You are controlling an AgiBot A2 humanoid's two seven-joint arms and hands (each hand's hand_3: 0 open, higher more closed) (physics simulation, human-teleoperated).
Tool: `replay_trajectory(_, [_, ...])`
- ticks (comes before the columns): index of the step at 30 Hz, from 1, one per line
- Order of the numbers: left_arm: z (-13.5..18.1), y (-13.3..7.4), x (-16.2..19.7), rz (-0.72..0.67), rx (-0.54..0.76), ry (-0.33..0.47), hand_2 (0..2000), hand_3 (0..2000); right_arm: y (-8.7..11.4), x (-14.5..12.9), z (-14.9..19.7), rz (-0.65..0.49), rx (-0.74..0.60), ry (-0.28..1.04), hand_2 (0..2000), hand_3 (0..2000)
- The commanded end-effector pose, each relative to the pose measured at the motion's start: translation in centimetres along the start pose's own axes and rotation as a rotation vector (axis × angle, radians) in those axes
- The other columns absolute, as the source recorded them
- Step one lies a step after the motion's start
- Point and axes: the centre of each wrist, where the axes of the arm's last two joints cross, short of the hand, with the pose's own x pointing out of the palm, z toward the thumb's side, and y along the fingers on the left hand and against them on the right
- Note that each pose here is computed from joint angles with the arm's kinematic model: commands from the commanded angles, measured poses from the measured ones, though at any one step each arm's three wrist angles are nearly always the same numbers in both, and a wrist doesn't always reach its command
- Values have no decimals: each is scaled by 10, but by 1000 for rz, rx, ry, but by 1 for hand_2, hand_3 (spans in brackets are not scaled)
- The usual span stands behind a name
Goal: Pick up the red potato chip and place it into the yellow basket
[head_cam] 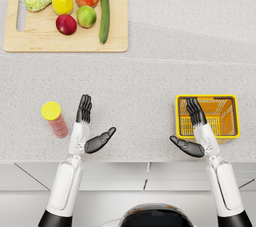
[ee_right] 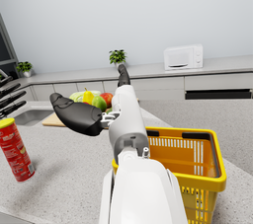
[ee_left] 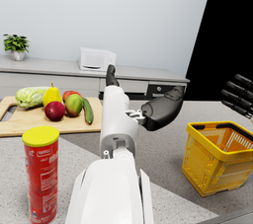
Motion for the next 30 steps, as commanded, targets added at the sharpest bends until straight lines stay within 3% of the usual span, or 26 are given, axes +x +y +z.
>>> replay_trajectory(1, [0, 0, 0, 0, 0, 0, 0, 0, 0, 0, 0, 0, 0, 0, 0, 0])
replay_trajectory(9, [-7, 0, 4, -16, -28, -3, 0, 0, -1, 4, -7, 17, 27, -8, 0, 0])
replay_trajectory(14, [42, 9, -20, 12, 257, 6, 0, 0, -9, -8, 56, -120, -321, 15, 0, 0])
replay_trajectory(19, [64, 6, -52, 161, 352, 251, 0, 0, 5, -32, 69, -289, -366, 257, 0, 0])
replay_trajectory(20, [75, -3, -92, 327, 370, 309, 0, 0, 15, -50, 58, -384, -318, 289, 0, 0])
replay_trajectory(24, [62, -8, -104, 390, 312, 371, 0, 0, 16, -48, 51, -393, -284, 361, 0, 0])
replay_trajectory(30, [10, -14, -107, 387, 117, 350, 0, 0, 16, -41, 39, -371, -245, 364, 0, 0])
